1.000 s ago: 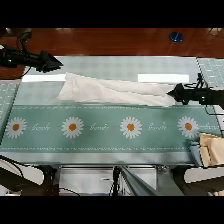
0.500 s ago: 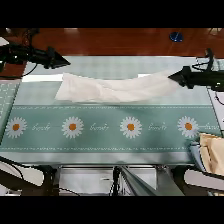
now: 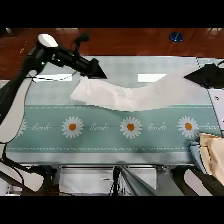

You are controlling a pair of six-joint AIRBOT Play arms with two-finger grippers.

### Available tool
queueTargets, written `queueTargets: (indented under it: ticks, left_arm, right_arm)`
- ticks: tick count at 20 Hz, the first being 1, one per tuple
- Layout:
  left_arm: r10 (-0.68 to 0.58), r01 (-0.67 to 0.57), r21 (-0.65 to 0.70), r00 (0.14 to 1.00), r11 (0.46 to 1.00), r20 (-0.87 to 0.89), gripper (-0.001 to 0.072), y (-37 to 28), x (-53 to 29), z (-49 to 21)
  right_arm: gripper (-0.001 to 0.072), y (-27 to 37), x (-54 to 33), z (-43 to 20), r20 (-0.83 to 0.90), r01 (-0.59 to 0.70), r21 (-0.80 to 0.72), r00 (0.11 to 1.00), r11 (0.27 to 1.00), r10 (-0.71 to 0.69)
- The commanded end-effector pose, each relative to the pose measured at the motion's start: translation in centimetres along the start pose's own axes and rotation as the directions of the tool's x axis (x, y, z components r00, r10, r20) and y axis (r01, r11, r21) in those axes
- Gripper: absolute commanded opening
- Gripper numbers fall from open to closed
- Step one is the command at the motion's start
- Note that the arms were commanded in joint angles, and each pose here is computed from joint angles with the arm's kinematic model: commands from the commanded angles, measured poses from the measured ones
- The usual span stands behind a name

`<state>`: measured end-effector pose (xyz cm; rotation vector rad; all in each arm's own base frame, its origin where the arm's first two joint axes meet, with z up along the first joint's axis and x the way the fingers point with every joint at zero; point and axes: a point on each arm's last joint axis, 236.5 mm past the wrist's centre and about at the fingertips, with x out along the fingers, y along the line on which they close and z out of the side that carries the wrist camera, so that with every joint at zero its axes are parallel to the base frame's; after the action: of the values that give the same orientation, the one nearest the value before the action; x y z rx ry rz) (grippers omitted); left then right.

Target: Fold the shirts.

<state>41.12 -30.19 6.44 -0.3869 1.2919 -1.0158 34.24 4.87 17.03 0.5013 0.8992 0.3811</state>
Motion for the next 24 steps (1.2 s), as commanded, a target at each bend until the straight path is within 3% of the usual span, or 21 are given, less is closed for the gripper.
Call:
queueTargets:
  ticks: [1,7,10,14,19,22,24]
  left_arm:
    - [0.019,-0.018,0.023,0.996,1.0,-0.089,0.0023,-2.7,5.6,-2.1]
    - [-0.013,0.011,-0.011,0.968,1.0,-0.252,0.0023,-4.6,14.6,-7.1]
    - [-0.112,0.097,-0.079,0.968,0.992,-0.223,0.0023,-6.7,17.9,-7.2]
    - [-0.116,0.081,-0.156,0.968,0.984,-0.225,0.0023,-7.0,22.4,-8.7]
    - [-0.241,0.191,-0.269,0.956,0.944,-0.167,0.0023,-8.9,26.1,-8.9]
    - [-0.305,0.289,-0.191,0.951,0.938,-0.058,0.0021,-9.8,22.1,-4.1]
    - [-0.338,0.337,-0.049,0.941,0.94,-0.007,0.0021,-10.1,15.5,-0.6]
  right_arm:
    - [0.0022,2.2,-2.9,-1.1,0.042,0.025,-0.026,0.999,0.999,-0.024]
    - [0.0022,3.0,-3.7,-1.8,0.039,0.019,-0.041,0.999,0.999,-0.017]
    - [0.0023,3.0,-3.7,-1.8,0.039,0.021,-0.044,0.999,0.999,-0.02]
    - [0.0023,3.0,-3.7,-1.8,0.039,0.02,-0.044,0.999,0.999,-0.018]
    - [0.0023,3.0,-3.7,-1.8,0.039,0.021,-0.046,0.999,0.999,-0.019]
    - [0.0023,2.8,-3.7,-1.8,0.039,0.028,-0.047,0.999,0.999,-0.026]
    - [0.0022,3.3,-3.6,-1.5,0.048,0.006,-0.04,0.999,0.999,-0.005]
